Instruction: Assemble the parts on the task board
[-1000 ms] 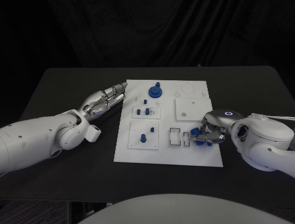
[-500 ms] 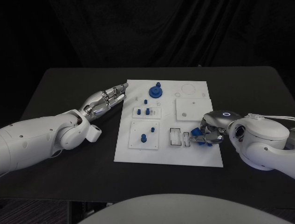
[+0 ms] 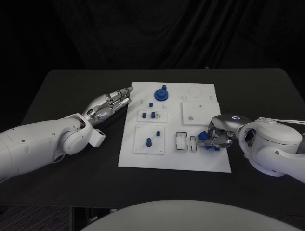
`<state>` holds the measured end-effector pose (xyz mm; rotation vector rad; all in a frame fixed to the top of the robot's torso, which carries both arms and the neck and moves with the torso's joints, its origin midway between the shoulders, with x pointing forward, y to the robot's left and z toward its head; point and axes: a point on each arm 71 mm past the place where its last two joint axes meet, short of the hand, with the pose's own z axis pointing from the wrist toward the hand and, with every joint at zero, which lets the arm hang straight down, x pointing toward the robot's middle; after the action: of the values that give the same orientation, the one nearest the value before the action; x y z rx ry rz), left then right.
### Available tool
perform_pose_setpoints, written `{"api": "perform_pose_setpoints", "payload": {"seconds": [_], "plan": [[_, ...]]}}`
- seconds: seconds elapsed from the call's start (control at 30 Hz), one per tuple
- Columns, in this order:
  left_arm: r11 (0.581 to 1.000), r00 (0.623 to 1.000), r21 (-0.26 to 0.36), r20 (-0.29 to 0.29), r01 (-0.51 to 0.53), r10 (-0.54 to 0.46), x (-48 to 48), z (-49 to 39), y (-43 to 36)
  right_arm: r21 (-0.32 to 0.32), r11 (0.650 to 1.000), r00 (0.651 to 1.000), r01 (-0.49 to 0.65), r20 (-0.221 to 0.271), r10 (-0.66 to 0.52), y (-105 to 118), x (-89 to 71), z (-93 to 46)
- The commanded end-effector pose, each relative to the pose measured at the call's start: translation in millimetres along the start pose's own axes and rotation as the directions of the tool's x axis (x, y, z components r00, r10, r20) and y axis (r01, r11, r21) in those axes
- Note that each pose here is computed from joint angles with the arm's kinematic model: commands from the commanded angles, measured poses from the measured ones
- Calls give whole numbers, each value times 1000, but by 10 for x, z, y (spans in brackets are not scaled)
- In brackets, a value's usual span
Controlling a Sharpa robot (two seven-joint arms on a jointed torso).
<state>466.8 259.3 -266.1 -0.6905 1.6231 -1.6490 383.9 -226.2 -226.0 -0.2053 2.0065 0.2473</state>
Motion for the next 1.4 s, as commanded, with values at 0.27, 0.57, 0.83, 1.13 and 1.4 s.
{"api": "perform_pose_setpoints", "payload": {"seconds": [0.27, 0.57, 0.83, 1.13, 1.4], "plan": [[1000, 1000, 16, -13, 13, -13, 18, -5, 1, -48, 987, 986, -154, 51, 156, 42, -13, -74], [1000, 1000, 16, -14, 14, -14, 25, -4, 7, -67, 937, 935, -343, 75, 347, 59, -65, -136], [1000, 1000, 16, -9, 10, -10, 23, -7, 6, -34, 865, 865, -500, 39, 501, 54, -71, -141], [1000, 1000, 17, -9, 10, -10, 34, 0, 5, 35, 786, 784, -618, -60, 619, 123, 0, -70], [1000, 1000, 17, -7, 9, -9, 32, -5, 3, 72, 777, 768, -625, -120, 629, 158, 46, -11]]}}
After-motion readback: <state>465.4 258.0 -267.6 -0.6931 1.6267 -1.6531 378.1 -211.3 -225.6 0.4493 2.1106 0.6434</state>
